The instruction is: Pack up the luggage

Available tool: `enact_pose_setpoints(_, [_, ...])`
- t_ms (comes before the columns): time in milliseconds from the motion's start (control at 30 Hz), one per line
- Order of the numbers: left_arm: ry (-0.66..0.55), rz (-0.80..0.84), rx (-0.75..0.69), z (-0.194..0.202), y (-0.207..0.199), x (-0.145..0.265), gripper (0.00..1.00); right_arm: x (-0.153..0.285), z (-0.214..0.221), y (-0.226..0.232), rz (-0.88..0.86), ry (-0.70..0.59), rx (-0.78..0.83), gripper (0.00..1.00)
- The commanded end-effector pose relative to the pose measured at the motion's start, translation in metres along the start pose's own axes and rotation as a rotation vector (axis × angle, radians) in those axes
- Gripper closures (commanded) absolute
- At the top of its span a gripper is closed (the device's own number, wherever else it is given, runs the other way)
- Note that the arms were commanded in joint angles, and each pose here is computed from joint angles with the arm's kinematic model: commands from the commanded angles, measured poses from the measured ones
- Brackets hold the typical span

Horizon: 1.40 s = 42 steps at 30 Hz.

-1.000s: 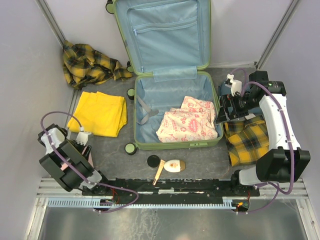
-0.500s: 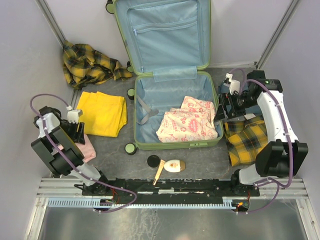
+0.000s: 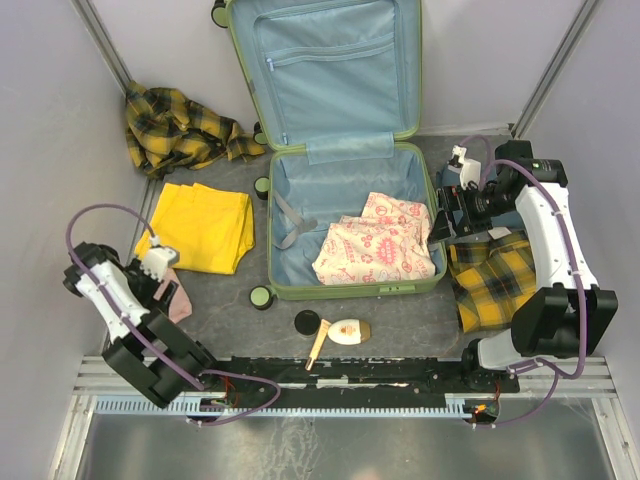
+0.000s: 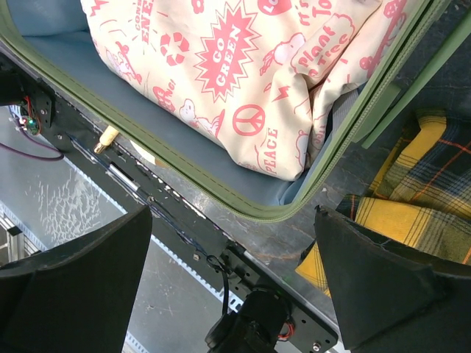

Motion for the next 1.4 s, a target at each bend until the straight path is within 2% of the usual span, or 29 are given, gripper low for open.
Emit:
enact_pose_setpoints(0, [-0.010, 0.008, -0.256, 0.010, -0.006, -0.017, 0.15, 0.008, -0.008, 0.009, -0.014, -0.047, 0.031, 0.01])
enact_pose_setpoints(333, [-0.037, -0.011, -0.340, 0.023, -0.003, -0.073, 0.21, 0.008, -0.006, 0.011, -0.025, -0.037, 0.036, 0.01])
enact_pose_setpoints(433, [-0.032, -0.055, -0.358, 0.031, -0.002, -0.087, 0.27, 0.007, -0.007, 0.010, -0.026, -0.036, 0.033, 0.01])
enact_pose_setpoints(500, [-0.043, -0.073, -0.353, 0.031, -0.001, -0.091, 0.36, 0.007, -0.007, 0.009, -0.025, -0.040, 0.029, 0.01])
enact_pose_setpoints(667, [-0.090, -0.004, -0.328, 0.019, -0.014, -0.069, 0.85, 0.006, -0.009, 0.009, -0.029, -0.046, 0.020, 0.01])
enact_pose_setpoints(700, [-0.096, 0.031, -0.311, 0.017, -0.021, -0.062, 0.91, 0.007, -0.009, 0.010, -0.029, -0.047, 0.020, 0.01])
enact_pose_setpoints(767, [-0.108, 0.064, -0.288, 0.011, -0.028, -0.046, 0.97, 0.007, -0.009, 0.010, -0.027, -0.050, 0.023, 0.01])
enact_pose_setpoints(1033, [-0.218, 0.214, -0.126, -0.036, -0.045, 0.030, 0.97, 0.006, -0.007, 0.012, -0.030, -0.053, 0.023, 0.01])
enact_pose_setpoints(1167, [-0.359, 0.213, 0.063, -0.081, -0.036, 0.068, 0.97, 0.005, -0.008, 0.012, -0.040, -0.058, 0.017, 0.01])
enact_pose_setpoints(1367, [-0.506, 0.291, 0.302, -0.140, -0.033, 0.107, 0.97, 0.005, -0.008, 0.013, -0.038, -0.060, 0.016, 0.01])
Point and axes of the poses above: each gripper's point midway between its finger pads, its own x axis back along the fingers, its own y axis along the line the jaws close on, z = x × y, the point moved 2 cm from there along x, back along the fingers, and after that the axes turned 14 degrees about x, right-handed, at the moved point
